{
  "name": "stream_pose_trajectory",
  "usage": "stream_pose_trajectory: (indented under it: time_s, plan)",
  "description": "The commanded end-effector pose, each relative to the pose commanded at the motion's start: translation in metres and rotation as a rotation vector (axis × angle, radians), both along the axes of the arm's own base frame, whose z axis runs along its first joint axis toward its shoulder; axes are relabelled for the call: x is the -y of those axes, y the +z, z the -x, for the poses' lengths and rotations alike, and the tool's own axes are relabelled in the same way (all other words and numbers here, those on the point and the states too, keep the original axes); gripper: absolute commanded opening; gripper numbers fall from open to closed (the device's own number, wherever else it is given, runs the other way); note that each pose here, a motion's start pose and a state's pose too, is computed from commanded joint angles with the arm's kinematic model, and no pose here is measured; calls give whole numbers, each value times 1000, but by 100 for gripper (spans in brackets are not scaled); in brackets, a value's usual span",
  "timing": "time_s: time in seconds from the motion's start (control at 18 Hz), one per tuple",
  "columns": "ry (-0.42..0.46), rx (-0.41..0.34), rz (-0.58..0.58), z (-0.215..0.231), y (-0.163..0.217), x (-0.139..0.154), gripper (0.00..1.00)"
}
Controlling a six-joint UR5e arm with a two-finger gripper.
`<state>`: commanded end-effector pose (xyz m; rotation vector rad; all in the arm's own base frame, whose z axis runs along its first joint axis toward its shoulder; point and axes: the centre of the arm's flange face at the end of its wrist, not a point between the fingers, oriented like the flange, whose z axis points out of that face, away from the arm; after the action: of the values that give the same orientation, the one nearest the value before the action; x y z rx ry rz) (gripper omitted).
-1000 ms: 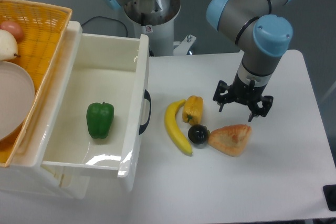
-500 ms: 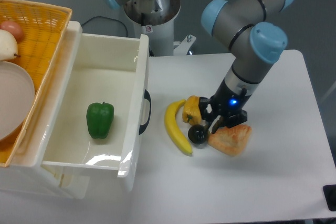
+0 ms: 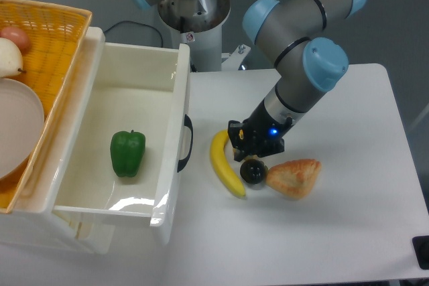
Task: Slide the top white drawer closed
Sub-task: 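Move the gripper over the fruit toward the open white drawer's front panel, then push the drawer front with the gripper, sliding the drawer into the cabinet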
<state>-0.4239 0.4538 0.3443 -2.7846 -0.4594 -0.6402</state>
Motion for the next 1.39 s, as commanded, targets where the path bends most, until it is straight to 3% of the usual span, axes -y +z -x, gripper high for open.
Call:
stream_pose_trajectory:
  time_s: [0.78,1.39]
  plan:
    - [-51,71,0,-39,7,-21,10]
    - [-65,80,0,-52,13,-24,10]
